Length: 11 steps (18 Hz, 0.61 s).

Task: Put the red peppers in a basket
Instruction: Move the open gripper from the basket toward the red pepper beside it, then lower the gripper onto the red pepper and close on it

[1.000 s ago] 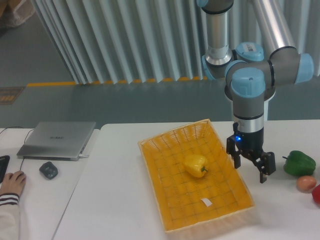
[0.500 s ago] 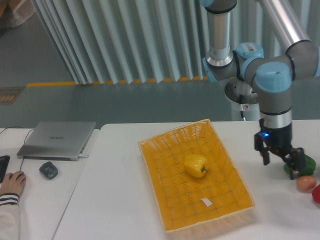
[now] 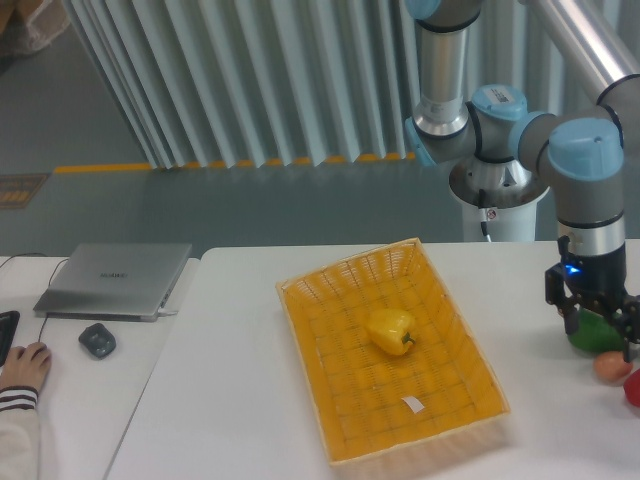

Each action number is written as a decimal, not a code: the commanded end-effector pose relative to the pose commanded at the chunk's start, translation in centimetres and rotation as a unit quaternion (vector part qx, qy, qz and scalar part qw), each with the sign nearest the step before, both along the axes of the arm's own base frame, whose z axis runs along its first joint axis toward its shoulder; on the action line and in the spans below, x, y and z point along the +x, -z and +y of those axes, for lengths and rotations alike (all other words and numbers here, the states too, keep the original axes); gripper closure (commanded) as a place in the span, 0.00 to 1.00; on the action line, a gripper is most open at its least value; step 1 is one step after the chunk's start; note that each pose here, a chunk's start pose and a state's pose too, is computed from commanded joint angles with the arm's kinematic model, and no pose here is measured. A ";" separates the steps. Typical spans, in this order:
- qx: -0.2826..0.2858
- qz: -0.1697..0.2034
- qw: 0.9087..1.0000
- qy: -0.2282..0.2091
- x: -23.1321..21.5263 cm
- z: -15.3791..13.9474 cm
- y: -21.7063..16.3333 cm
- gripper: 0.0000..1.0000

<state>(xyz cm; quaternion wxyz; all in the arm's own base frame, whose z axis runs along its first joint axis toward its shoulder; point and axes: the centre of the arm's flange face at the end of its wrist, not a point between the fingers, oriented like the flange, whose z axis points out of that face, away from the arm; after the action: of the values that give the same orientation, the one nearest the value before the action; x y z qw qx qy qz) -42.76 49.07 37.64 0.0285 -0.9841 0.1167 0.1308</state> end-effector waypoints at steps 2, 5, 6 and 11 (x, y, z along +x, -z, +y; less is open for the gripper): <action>-0.021 0.011 1.000 -0.004 -0.8 -0.1 0.7 0.00; -0.027 0.016 1.000 0.000 -1.9 -0.4 0.6 0.00; -0.030 0.016 0.999 0.008 -2.0 -0.5 0.7 0.00; -0.073 0.022 0.994 0.083 -2.8 -0.8 1.8 0.00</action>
<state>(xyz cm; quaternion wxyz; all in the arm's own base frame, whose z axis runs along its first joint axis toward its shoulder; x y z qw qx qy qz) -45.53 48.28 35.86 -0.0350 -0.9673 0.2081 0.1406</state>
